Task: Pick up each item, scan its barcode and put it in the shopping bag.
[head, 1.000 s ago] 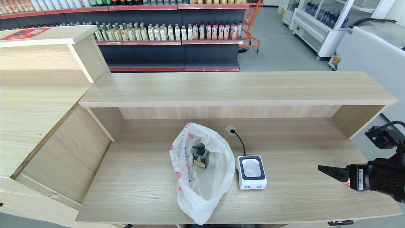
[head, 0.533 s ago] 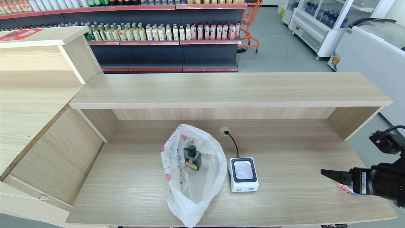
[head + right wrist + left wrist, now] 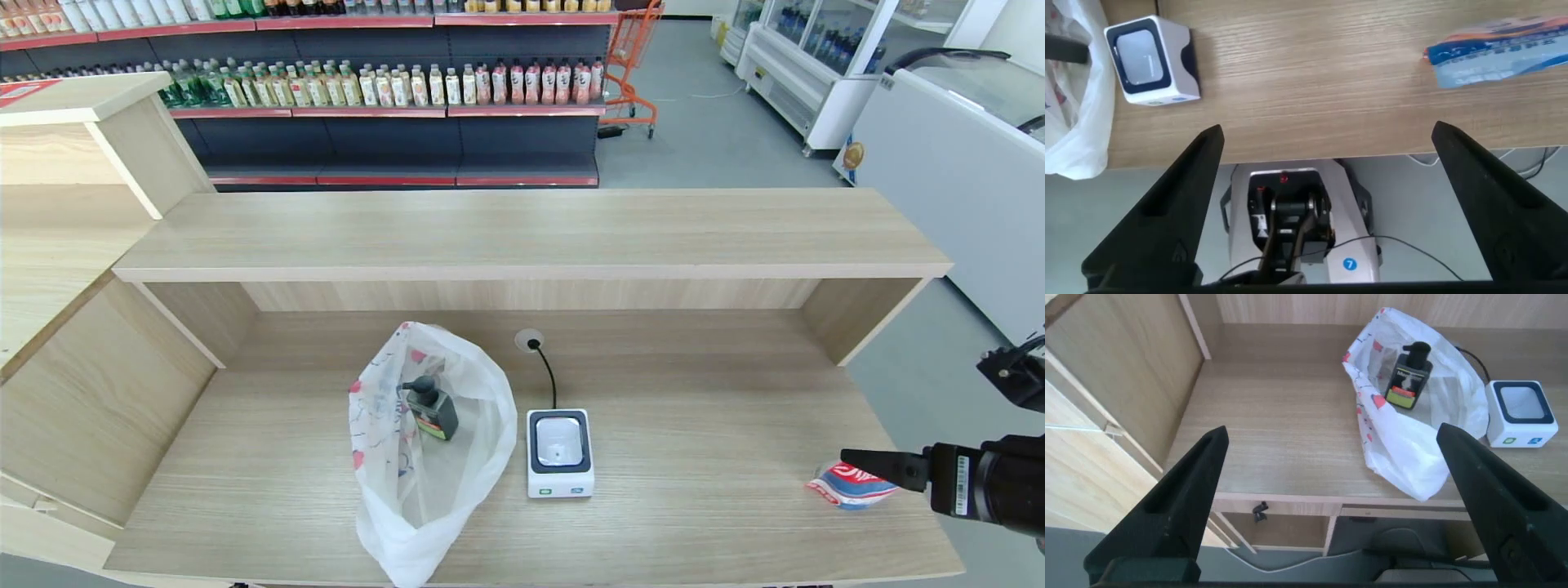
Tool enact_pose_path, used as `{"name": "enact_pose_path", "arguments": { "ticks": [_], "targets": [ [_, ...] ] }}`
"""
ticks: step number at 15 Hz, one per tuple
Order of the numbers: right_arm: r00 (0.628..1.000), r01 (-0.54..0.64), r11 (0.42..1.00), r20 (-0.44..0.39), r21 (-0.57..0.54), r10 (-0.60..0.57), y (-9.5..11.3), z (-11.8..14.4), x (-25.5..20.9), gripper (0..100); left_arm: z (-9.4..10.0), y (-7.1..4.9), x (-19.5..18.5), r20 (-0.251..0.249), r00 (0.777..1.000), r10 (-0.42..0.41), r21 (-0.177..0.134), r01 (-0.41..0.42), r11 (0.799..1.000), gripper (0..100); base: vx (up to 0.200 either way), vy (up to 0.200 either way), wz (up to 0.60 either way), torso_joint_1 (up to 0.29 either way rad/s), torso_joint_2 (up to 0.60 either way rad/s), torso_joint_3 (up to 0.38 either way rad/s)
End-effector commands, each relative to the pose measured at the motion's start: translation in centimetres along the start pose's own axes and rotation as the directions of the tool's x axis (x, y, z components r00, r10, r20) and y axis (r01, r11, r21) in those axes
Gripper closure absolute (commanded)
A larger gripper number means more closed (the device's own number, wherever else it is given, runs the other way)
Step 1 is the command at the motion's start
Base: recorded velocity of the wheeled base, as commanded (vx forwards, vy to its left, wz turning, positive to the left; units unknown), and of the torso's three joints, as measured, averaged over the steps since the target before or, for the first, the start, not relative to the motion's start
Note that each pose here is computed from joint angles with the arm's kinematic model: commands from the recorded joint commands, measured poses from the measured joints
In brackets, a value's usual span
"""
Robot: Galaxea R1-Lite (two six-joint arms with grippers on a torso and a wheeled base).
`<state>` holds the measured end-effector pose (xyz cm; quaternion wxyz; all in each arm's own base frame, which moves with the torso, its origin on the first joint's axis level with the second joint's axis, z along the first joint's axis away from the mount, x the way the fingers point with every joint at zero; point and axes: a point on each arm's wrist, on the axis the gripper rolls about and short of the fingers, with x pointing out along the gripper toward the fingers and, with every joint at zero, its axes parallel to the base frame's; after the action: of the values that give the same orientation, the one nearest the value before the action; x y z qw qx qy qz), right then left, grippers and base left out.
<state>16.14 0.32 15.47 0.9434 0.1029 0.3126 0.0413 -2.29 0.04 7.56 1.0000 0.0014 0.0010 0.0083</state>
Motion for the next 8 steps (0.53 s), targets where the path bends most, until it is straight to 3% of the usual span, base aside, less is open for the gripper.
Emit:
{"name": "enact_pose_path", "arguments": {
  "ticks": [1,7,8],
  "targets": [
    [1.000,0.000,1.000,0.019,0.002,0.000,0.0,0.1,-0.4,0,0.0,0.0,0.0,0.000,1.000,0.000,0.000,0.000,1.000,0,0.000,-0.200,0.00,0.002,0.00,0.002],
    [1.000,0.002,0.997,-0.007,0.073,-0.001,0.2,-0.3,-1.8,0,0.0,0.0,0.0,0.000,1.000,0.000,0.002,0.000,1.000,0,0.000,-0.200,0.00,-0.001,0.00,0.000],
    [1.000,0.002,0.993,-0.002,0.118,-0.002,0.3,0.3,-2.0,0,0.0,0.0,0.0,0.000,1.000,0.000,0.002,0.000,1.000,0,0.000,0.000,0.00,0.000,0.00,0.000]
  ]
}}
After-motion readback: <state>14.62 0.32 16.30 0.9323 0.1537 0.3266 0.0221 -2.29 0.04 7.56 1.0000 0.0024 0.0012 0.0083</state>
